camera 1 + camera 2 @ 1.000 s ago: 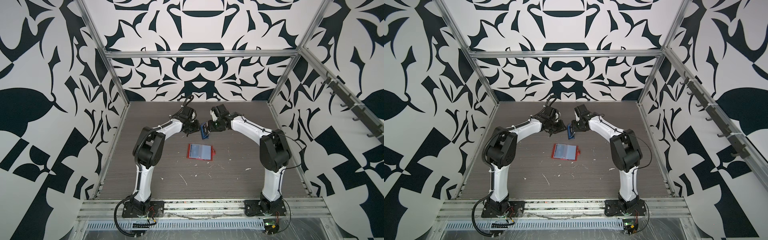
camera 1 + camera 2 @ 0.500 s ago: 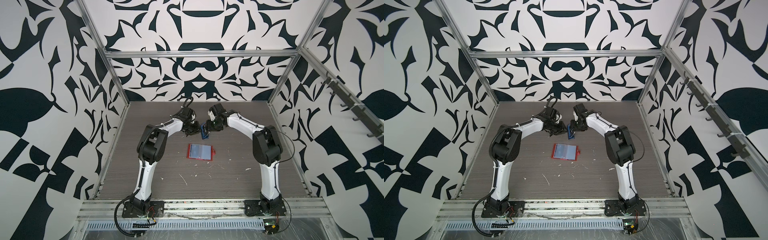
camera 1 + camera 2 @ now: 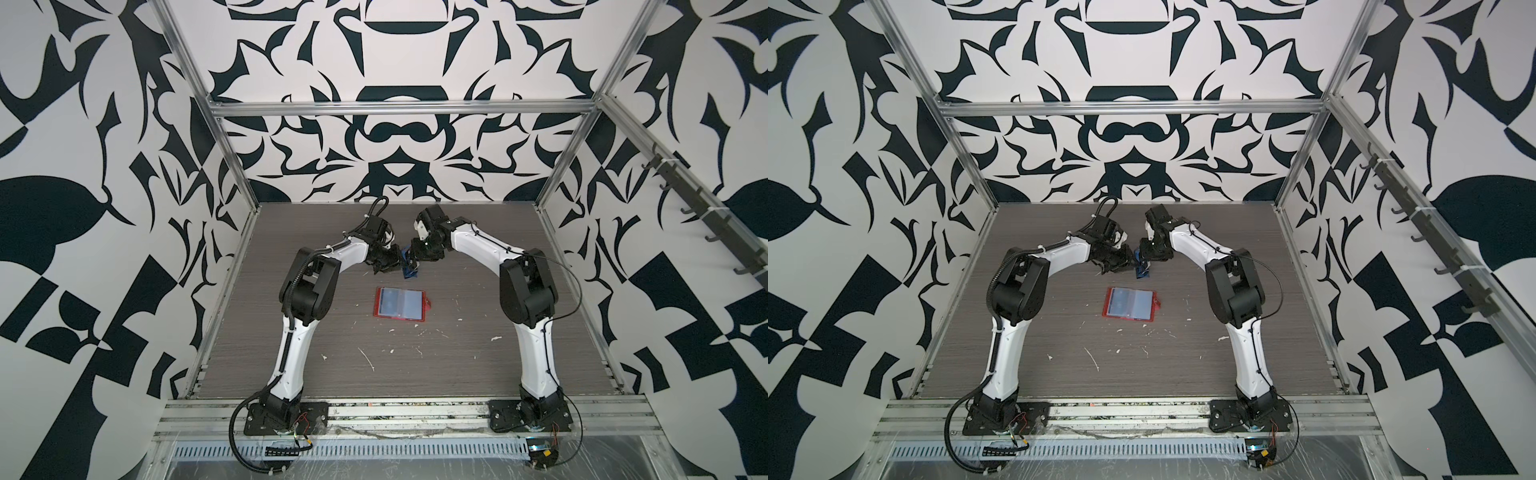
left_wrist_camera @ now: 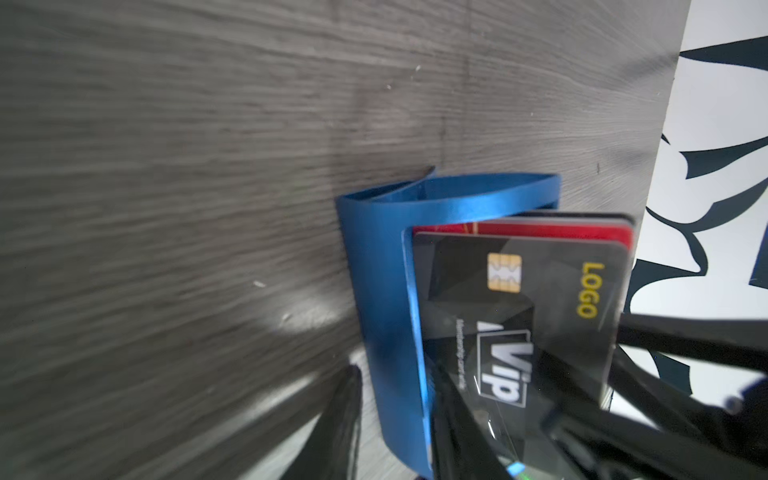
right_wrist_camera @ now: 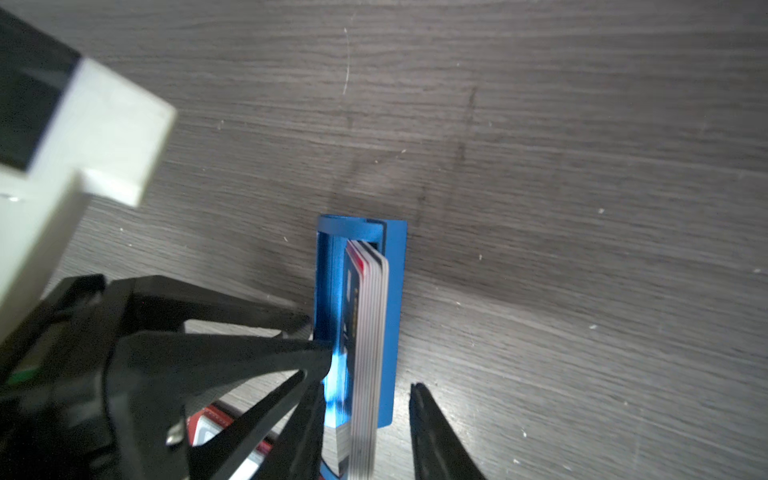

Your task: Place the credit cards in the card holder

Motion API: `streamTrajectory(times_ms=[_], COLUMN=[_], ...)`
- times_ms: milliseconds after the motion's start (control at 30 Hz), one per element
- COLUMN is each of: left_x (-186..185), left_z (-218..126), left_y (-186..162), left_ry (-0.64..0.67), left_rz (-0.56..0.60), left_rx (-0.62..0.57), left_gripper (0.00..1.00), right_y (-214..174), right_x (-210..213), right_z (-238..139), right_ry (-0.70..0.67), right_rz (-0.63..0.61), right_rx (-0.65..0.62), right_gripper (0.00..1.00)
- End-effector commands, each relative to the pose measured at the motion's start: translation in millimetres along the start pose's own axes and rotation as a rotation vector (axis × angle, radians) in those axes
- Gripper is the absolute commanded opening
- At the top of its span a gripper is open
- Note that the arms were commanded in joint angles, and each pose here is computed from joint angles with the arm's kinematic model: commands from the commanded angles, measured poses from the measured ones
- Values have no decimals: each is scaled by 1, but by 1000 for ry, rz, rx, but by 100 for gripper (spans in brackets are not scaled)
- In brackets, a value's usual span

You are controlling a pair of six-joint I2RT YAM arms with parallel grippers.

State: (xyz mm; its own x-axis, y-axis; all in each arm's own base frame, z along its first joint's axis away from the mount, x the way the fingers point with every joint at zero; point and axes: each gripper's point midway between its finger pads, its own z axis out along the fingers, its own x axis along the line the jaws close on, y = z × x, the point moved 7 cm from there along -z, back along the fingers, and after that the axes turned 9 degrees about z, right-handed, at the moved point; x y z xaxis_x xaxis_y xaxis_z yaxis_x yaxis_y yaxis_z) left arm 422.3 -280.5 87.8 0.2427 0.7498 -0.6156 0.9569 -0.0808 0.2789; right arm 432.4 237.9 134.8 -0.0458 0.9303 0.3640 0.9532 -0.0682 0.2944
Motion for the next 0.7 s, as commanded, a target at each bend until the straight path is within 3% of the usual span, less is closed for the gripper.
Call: streamTrajectory(times_ms=[0, 667], left_x=[5, 21], left_z=[3, 12], left_y=[0, -14], left_ry=[13, 77], left_rz=[-21, -72], left_rx=[19, 58], left_gripper=[33, 28], right_y=[9, 6], right_x=[6, -1], right_z=[-13, -1], right_ry=[15, -63], right_rz=[-3, -8], right_rx=[-15, 35], right_gripper=[38, 37])
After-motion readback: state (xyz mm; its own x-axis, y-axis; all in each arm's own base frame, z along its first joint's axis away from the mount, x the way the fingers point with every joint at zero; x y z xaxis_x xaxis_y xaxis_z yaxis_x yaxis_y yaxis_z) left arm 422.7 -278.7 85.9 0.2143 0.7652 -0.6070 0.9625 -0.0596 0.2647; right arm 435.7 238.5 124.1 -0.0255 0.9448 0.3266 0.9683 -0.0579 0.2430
